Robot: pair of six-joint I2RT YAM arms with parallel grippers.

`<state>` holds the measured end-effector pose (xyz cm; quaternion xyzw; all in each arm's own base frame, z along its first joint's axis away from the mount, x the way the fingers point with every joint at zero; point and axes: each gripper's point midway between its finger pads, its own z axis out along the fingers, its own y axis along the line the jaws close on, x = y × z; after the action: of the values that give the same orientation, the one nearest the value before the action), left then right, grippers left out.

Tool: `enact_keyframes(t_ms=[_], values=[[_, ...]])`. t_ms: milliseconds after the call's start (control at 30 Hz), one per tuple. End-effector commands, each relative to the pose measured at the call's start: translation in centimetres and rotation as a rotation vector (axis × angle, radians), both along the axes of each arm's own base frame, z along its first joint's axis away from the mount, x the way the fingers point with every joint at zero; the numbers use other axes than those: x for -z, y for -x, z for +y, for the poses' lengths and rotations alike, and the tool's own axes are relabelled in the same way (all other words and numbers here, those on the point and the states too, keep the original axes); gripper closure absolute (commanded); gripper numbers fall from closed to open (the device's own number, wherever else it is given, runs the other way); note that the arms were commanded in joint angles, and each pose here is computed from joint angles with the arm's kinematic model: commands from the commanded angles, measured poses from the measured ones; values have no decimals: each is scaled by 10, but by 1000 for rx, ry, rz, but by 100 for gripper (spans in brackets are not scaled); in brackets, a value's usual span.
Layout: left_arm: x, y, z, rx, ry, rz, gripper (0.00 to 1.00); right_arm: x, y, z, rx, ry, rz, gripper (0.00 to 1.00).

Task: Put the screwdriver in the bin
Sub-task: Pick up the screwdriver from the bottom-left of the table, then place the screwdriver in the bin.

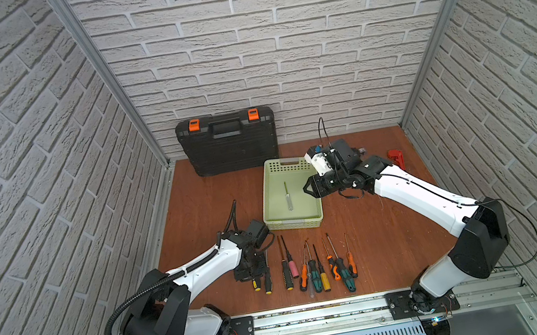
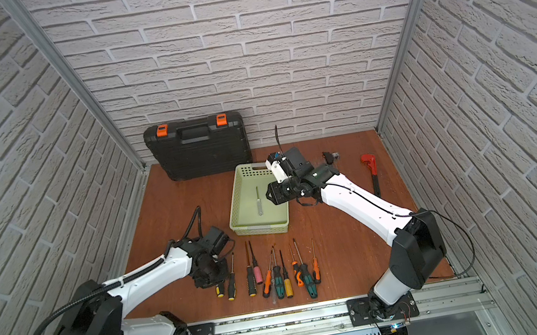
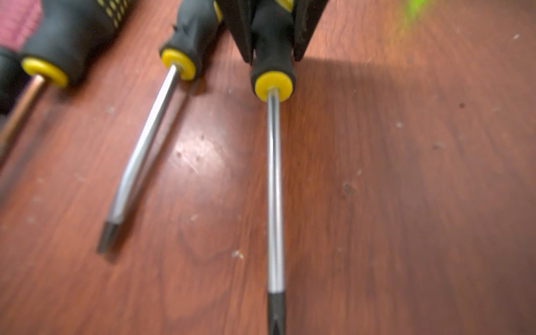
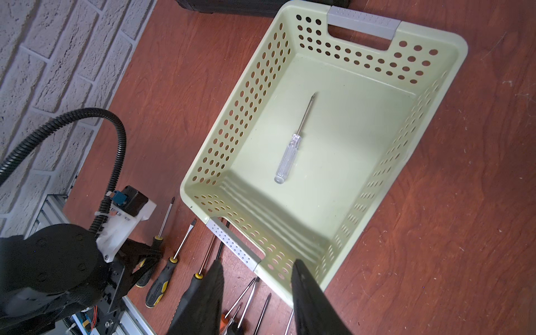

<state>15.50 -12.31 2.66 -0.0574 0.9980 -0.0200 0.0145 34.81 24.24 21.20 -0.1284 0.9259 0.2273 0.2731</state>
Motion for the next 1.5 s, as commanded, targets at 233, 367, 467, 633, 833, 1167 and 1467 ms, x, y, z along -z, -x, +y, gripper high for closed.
enact_keyframes(t_ms=[233, 367, 467, 633, 833, 1167, 1467], values=[[-133, -39, 5, 24, 66, -204, 89, -20, -6, -3, 25, -37, -94, 60], [-175, -75, -25, 125, 165, -283, 89, -22, -5, -12, 38, -26, -99, 60], [-187, -111, -54, 227, 189, -297, 90, -22, 0, -18, 40, -13, -94, 60], [-177, -172, -95, 310, 179, -290, 90, -13, 15, -37, 82, -7, -47, 59], [-135, -231, -136, 324, 193, -250, 93, 5, 42, -63, 143, 6, -19, 59], [-55, -252, -138, 252, 97, -133, 93, 21, 90, -97, 182, 74, 26, 57], [-26, -241, -133, 221, 100, -76, 92, 71, 112, -98, 178, 90, 180, 57]])
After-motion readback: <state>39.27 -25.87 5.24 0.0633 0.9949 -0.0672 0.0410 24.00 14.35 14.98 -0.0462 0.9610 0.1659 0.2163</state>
